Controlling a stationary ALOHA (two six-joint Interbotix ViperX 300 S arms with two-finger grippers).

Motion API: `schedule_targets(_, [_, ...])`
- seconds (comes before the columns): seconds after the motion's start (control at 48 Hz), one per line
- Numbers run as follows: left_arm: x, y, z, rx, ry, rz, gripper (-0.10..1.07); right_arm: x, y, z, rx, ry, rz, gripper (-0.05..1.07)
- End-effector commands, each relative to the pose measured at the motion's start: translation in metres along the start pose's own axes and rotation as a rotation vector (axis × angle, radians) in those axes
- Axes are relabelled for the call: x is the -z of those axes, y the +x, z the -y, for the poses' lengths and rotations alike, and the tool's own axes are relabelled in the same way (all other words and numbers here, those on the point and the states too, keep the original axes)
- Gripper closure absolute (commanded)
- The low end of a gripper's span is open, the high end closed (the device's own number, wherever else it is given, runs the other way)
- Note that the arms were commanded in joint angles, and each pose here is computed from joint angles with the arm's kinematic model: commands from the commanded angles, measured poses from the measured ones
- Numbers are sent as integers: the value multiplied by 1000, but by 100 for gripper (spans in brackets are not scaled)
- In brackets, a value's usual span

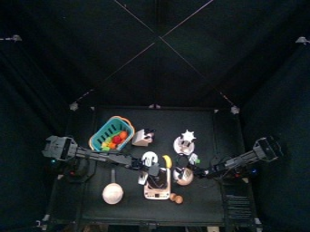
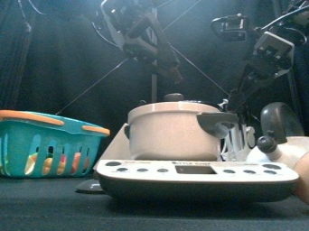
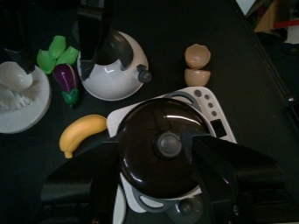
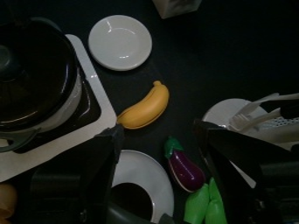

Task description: Grab kettle lid

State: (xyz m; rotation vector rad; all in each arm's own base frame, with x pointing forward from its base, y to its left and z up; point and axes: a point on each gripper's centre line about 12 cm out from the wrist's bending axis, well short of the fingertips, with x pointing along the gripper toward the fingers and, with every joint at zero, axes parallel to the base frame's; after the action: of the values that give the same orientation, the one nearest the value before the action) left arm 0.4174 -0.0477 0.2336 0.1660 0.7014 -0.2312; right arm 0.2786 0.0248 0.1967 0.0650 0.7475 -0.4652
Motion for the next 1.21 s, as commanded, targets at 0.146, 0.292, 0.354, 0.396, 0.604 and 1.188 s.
schedule_targets(0.146, [28, -19, 11, 25, -64, -22, 11, -4, -5, -1, -18, 34, 4, 7])
schedule_targets(0.292, [58, -20, 16, 29, -79, -74, 11, -4, -5, 1, -13, 36, 3, 7])
schedule_targets(0.354, [67, -19, 17, 27, -82, -87, 11, -5, -5, 1, -13, 36, 6, 7])
schedule_targets(0.396, [74, -17, 21, 33, -79, -98, 11, -5, -5, 1, -13, 37, 4, 7])
schedule_targets(0.604, [100, -8, 34, 36, -63, -127, 11, -4, -5, 1, -13, 37, 2, 7])
schedule_targets(1.188, [125, 24, 56, -9, -145, -70, 11, -4, -4, 0, -12, 37, 0, 7])
